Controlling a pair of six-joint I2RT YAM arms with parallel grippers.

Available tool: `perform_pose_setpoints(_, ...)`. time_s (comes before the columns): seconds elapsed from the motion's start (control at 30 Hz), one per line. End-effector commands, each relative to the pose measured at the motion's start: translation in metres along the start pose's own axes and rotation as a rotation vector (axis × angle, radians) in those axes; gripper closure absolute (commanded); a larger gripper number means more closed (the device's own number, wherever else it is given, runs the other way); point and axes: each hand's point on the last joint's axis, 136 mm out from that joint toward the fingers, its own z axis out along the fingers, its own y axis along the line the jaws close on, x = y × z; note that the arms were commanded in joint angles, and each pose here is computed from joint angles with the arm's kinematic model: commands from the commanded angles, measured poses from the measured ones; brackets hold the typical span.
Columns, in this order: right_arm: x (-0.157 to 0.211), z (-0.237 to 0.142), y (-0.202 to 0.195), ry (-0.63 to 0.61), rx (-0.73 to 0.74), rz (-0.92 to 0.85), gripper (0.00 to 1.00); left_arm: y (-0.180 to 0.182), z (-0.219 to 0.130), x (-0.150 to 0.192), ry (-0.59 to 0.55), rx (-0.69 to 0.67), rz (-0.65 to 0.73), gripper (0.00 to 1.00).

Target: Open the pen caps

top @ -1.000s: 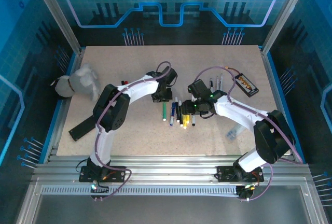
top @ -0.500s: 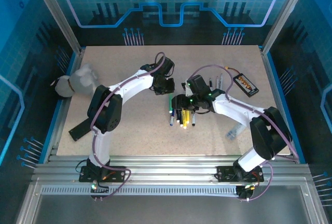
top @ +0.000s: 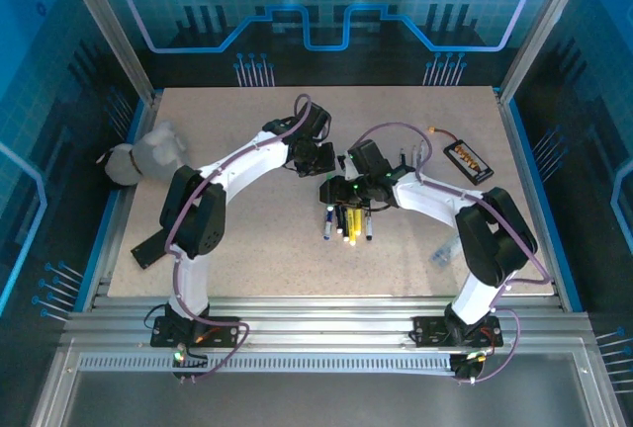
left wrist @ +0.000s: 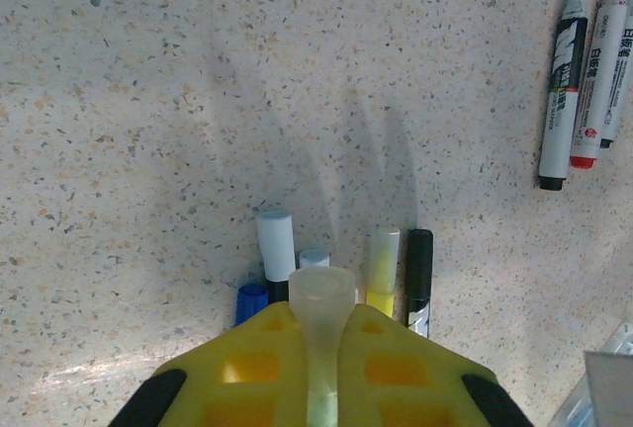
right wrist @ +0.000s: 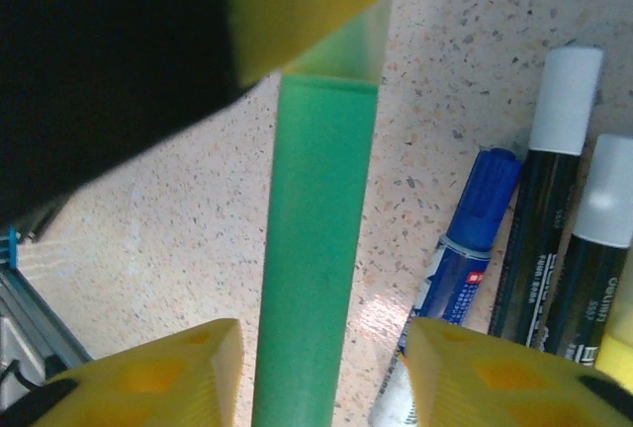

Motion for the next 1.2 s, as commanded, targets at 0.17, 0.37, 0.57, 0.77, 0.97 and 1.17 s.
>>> perform_pose_setpoints(0.17,-0.014,-0.001,0.017,-0.026,-0.057,-0.006,1.0,-0.019,-0.017,0.0,-0.011,0.058,-0.005,0.93)
perform_pose_setpoints(0.37,-0.004,-0.01,0.015,-0.042,-0.107,-0.024,1.0,-0.008,-0.02,-0.001,-0.032,0.008,-0.004,0.69)
perform_pose_setpoints(0.57,0.005,-0.021,0.02,-0.055,-0.177,-0.062,1.0,-0.001,-0.016,0.002,-0.031,-0.012,-0.005,0.61)
perform_pose_setpoints(0.77,0.002,-0.025,0.025,-0.066,-0.19,-0.068,1.0,-0.001,-0.009,0.008,-0.017,0.003,-0.013,0.62)
perform_pose_setpoints(0.97,-0.003,-0.022,0.027,-0.061,-0.181,-0.066,1.0,0.0,-0.009,0.01,-0.016,0.004,-0.014,0.7)
perform_pose_setpoints(1.17,-0.002,-0.019,0.03,-0.047,-0.19,-0.064,1.0,0.0,-0.008,0.008,-0.023,-0.001,-0.007,1.0)
